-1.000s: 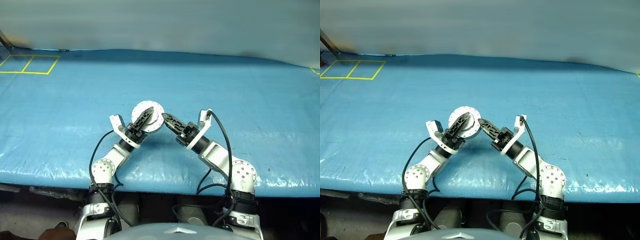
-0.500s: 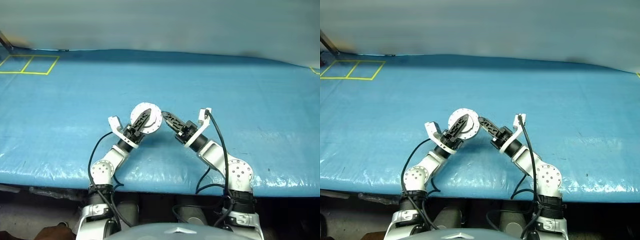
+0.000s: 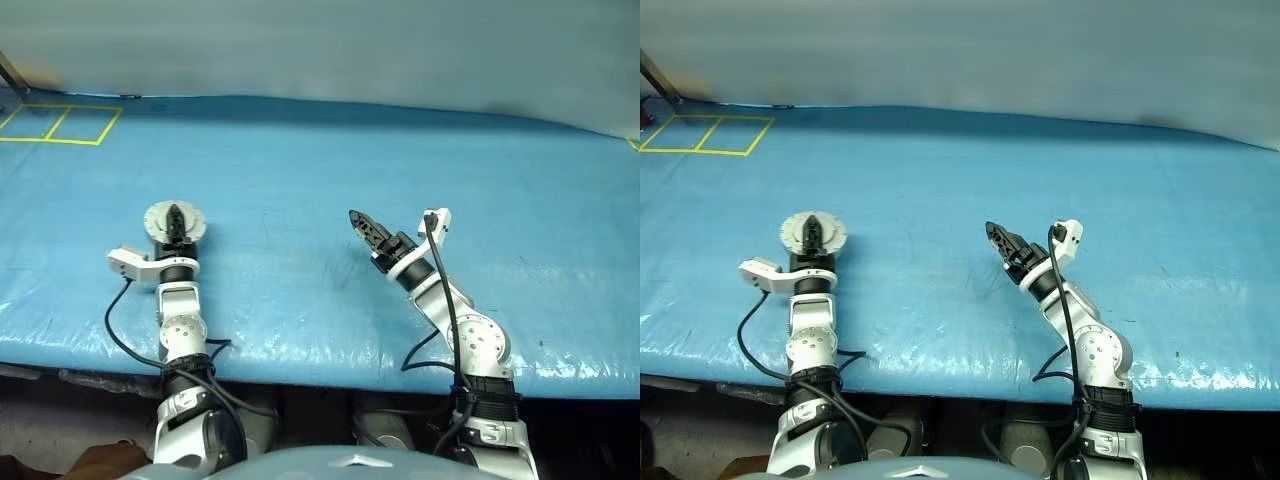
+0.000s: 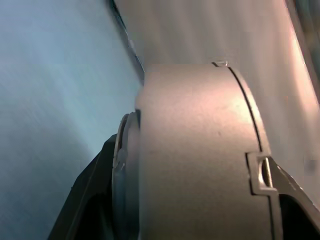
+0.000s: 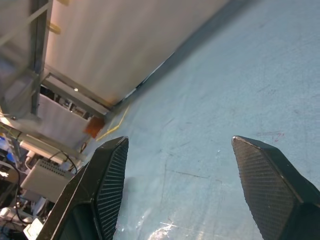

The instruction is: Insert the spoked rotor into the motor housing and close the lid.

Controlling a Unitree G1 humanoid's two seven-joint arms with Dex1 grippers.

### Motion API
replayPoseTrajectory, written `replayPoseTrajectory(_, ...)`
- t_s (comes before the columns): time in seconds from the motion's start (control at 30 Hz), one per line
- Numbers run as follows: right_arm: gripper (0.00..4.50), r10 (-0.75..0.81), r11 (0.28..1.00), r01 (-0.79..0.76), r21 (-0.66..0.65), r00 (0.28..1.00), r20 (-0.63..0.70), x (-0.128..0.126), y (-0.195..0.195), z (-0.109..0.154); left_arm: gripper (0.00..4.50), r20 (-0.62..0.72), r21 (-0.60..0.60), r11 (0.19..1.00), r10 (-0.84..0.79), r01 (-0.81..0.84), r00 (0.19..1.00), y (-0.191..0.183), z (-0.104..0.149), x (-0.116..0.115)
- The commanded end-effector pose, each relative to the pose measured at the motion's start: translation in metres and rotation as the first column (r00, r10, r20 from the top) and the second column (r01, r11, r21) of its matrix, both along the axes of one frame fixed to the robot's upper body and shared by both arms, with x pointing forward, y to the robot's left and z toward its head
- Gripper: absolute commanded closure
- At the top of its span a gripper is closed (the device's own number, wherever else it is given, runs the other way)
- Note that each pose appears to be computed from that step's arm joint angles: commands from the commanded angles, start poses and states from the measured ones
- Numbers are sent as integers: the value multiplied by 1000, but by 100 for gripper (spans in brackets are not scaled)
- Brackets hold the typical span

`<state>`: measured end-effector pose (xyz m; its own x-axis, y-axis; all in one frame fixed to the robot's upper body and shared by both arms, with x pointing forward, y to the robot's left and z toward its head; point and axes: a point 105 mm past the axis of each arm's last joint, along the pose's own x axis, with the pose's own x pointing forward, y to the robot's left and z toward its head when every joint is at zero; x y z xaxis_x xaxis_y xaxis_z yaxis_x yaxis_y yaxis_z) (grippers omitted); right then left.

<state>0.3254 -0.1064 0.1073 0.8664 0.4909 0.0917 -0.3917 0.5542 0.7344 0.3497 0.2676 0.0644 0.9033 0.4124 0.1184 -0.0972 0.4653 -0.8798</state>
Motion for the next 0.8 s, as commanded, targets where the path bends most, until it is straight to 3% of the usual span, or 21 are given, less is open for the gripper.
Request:
replayPoseTrajectory(0.03, 103, -19, 1000, 19, 5, 998, 62, -4, -5, 11, 202, -75, 106, 992, 73, -64, 995, 17, 7, 4)
replayPoseTrajectory(0.23, 103, -20, 1000, 20, -2, 998, 68, -6, -4, 11, 202, -278, 120, 991, 91, -59, 956, 23, -21, 5)
replayPoseTrajectory(0.43, 100, -36, 999, 37, -10, 997, 66, -2, -8, 11, 6, -383, 216, 966, 219, -144, 898, 44, -30, -18)
replayPoseTrajectory(0.53, 100, -45, 999, 46, -18, 997, 64, 1, -11, 11, 2, -365, 302, 912, 380, -278, 850, 70, -20, -40)
replayPoseTrajectory(0.67, 100, -53, 998, 55, -34, 996, 66, 4, -14, 11, 2, -269, 426, 764, 619, -485, 738, 102, 8, -71)
replayPoseTrajectory(0.8, 100, -65, 996, 69, -55, 995, 80, 5, -16, 12, 2, -105, 519, 630, 718, -578, 688, 107, 44, -81)
